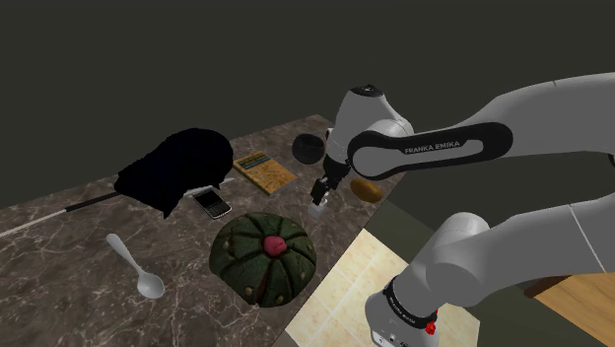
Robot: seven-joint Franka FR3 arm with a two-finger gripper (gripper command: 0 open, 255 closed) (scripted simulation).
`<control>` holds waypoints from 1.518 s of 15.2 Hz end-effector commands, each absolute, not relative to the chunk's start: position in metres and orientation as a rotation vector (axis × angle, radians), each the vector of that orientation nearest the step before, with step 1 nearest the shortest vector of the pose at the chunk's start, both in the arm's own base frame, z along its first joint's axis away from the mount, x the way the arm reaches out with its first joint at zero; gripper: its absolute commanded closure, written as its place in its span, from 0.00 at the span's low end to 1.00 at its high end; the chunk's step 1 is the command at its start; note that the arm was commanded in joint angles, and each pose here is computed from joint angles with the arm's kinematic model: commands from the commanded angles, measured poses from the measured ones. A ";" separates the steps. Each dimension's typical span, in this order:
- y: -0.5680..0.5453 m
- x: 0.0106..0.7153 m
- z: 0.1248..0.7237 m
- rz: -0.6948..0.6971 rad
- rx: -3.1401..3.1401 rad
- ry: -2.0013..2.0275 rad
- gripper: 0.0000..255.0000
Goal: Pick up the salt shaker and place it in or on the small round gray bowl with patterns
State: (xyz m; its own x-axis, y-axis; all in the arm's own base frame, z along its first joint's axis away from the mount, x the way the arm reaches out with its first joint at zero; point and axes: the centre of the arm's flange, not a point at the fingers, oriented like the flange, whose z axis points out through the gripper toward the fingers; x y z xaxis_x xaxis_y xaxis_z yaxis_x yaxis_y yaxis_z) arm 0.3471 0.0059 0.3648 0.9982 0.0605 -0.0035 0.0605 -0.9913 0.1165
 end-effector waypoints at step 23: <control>0.006 0.347 0.423 0.000 3.023 0.092 1.00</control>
State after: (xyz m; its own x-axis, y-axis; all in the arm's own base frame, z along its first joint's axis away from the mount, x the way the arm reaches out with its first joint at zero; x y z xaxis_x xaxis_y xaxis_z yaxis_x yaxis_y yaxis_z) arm 0.3473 0.0072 0.4178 0.9982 0.0606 -0.0027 0.0605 -0.9913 0.1165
